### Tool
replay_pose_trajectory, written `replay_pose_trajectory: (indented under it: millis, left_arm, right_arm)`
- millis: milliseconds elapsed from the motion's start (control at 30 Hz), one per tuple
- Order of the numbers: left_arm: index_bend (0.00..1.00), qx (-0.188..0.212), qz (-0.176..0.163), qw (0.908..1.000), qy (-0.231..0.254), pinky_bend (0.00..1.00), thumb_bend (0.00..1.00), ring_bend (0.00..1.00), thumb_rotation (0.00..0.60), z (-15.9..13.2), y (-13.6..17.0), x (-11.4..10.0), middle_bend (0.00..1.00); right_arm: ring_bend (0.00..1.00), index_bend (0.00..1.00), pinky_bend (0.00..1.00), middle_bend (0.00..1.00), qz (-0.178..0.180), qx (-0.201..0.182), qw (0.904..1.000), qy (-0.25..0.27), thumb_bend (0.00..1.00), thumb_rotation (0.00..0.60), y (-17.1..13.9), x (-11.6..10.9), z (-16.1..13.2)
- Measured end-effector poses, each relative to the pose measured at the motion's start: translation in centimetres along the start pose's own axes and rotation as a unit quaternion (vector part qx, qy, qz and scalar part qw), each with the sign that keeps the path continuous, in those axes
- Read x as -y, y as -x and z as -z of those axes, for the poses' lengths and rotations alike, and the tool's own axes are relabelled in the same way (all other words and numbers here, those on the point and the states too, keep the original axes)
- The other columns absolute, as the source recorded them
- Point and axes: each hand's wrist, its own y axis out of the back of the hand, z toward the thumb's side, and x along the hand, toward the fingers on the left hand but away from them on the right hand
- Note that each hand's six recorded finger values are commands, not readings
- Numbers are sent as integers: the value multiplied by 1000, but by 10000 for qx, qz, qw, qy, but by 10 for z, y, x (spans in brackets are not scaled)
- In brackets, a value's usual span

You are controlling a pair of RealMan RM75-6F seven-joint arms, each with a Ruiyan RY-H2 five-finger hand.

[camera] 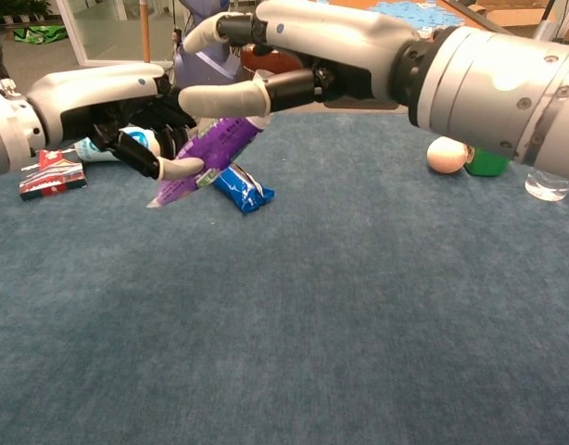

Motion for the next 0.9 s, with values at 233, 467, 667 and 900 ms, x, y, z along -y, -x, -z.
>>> replay_pose_trajectory:
  millis: [233,467,667,900]
  left_arm:
    - [625,25,10,9999,102,436,469,470,600,-5,-3,-1,726]
    - [625,66,-8,9999,149,436,469,470,600,-8,-5,-1,726]
    - [625,58,-41,9995,316,436,469,470,600,-9,-6,-3,726]
    - [625,77,-118,9987,489,436,469,469,600,-8,-6,-6,726]
  right_arm:
    - [0,0,0,0,-36,-42,10000,-15,50,207,5,0,-5]
    - [0,0,0,0,-63,-69,9999,-48,51,207,10,0,-10]
    - [0,0,0,0,-35,-65,10000,-47,52,208,13,-1,-12]
    - [0,0,0,0,16,-10,10000,18,52,207,14,-3,-9]
